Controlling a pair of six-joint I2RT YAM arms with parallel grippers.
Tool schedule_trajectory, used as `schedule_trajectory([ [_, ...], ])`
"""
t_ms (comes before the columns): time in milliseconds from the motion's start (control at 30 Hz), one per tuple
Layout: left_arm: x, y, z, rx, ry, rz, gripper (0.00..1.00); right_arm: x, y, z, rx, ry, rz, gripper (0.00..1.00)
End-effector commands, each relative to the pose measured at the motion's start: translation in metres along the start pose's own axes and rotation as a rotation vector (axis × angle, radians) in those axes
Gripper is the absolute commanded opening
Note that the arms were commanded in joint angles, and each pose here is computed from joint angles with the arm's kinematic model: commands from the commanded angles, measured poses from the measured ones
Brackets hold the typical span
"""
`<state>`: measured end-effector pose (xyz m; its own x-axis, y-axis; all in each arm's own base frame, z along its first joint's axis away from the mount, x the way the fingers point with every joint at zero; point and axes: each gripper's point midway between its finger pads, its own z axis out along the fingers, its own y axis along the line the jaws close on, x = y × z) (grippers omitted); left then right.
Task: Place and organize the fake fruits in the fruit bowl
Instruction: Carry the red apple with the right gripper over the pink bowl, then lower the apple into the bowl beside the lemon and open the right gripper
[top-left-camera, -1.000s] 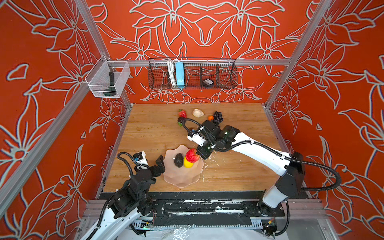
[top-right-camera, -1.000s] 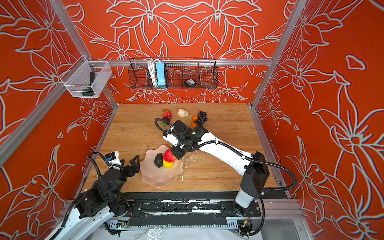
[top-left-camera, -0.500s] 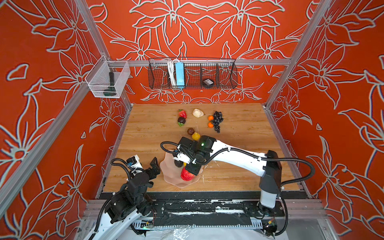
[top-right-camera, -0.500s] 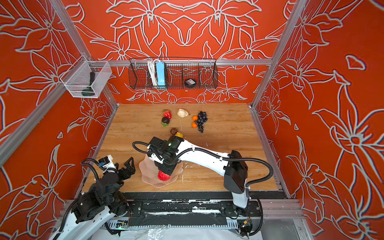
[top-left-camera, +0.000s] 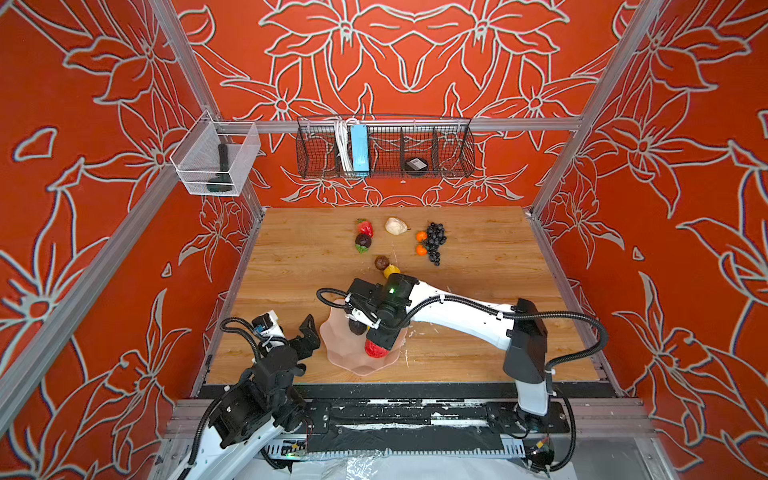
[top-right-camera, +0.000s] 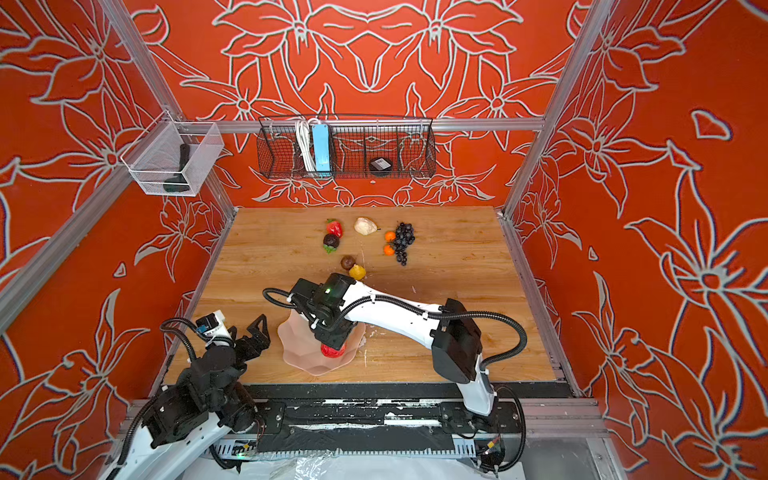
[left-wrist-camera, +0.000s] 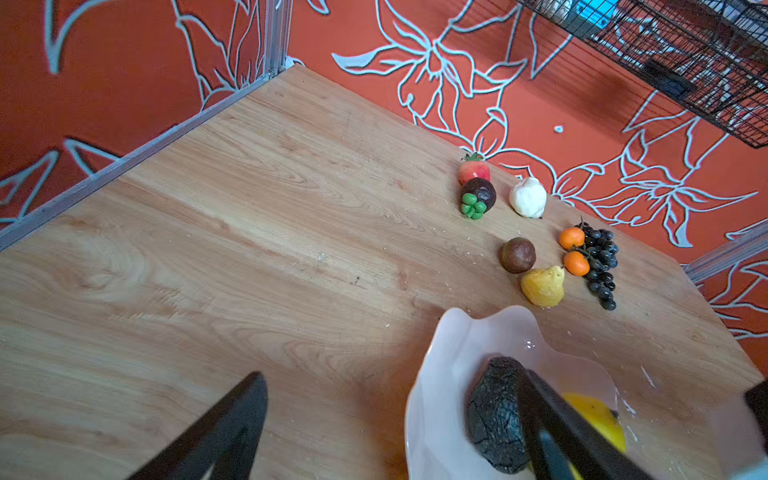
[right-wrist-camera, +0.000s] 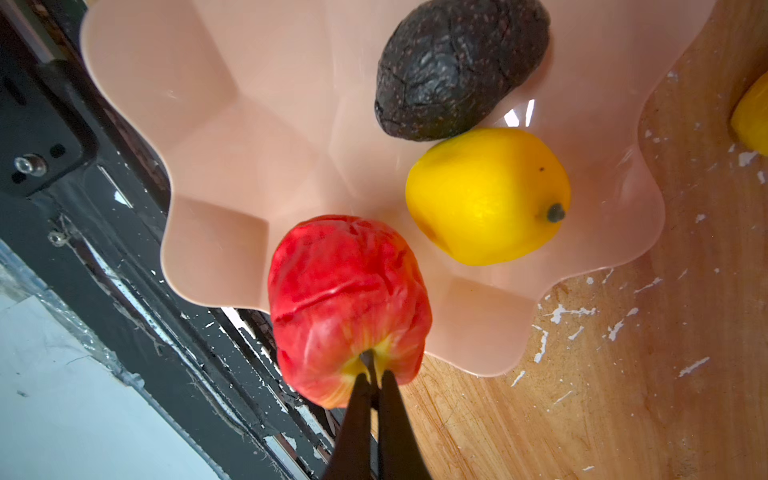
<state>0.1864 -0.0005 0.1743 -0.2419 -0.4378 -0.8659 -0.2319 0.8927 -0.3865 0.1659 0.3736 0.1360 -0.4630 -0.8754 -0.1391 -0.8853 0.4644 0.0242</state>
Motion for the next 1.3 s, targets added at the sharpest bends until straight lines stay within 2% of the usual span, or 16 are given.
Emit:
schedule_trajectory([
  [0,-0.001,0.006,0.000,-0.027,-0.013,-0.011,0.94,0.002,0.000,0.000,0.032,0.028,-0.003,0.00],
  [333,-0.001,0.005,0.000,-0.023,-0.013,-0.015,0.94,0.007,-0.003,0.008,0.084,0.070,-0.023,0.00],
  [1133,0.000,0.004,0.001,-0.018,-0.009,-0.012,0.94,-0.025,0.016,0.027,-0.010,0.023,0.009,0.00],
  [1267,0.000,0.004,0.001,-0.017,-0.011,-0.013,0.94,-0.030,0.010,0.031,0.025,0.028,0.006,0.00],
])
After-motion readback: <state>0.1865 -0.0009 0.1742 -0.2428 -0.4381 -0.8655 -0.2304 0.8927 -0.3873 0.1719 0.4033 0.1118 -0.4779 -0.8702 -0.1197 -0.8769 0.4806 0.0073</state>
